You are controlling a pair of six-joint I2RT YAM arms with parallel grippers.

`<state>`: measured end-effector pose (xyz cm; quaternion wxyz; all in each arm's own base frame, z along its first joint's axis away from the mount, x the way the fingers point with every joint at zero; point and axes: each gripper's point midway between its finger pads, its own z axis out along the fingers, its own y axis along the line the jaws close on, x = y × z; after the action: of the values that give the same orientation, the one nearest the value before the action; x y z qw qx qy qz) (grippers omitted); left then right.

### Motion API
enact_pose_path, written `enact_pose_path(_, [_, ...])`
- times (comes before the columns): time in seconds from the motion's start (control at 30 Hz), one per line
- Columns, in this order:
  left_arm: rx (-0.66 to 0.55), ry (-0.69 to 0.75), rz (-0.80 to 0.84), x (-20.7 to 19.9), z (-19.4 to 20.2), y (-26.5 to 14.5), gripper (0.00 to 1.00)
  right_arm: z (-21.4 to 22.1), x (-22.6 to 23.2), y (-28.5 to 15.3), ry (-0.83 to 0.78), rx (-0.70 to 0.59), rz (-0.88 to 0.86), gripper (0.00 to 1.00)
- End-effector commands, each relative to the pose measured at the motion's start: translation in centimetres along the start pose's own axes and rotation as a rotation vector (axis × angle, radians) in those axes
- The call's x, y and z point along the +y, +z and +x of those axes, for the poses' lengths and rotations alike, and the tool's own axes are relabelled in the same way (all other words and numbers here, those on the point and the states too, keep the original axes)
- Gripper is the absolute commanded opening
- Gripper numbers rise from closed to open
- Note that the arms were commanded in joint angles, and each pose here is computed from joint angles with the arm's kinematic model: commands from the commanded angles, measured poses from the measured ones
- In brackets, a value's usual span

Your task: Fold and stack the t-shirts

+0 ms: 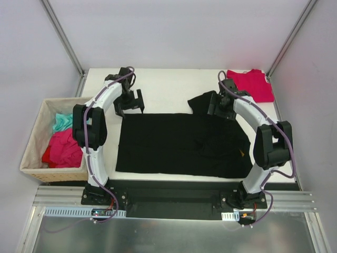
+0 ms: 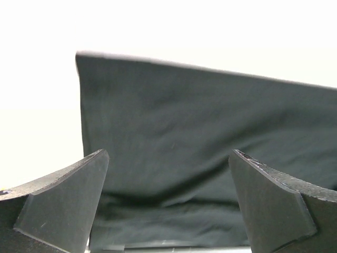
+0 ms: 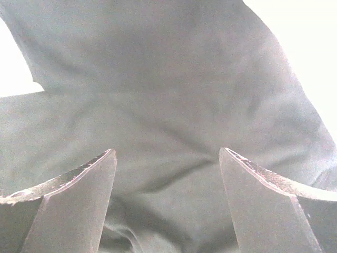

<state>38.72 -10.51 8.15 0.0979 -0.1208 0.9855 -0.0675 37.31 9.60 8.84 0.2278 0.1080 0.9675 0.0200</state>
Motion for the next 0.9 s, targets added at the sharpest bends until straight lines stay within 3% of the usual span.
enact_pose_path(0.0, [0.076,0.008,-0.060,0.3,0.0,2.9,0.99,-1.6,-0.4,0.9,-0.054,-0.003,0.075,0.83])
enact_pose_path(0.4, [0.136,0.000,-0.107,1.2,0.9,5.4,0.99,0.8,-1.2,5.9,-0.087,0.130,0.133,0.83])
enact_pose_path(0.87, [0.178,0.029,-0.180,2.4,3.1,5.4,0.99,5.0,-2.3,5.3,-0.126,0.226,0.178,0.84])
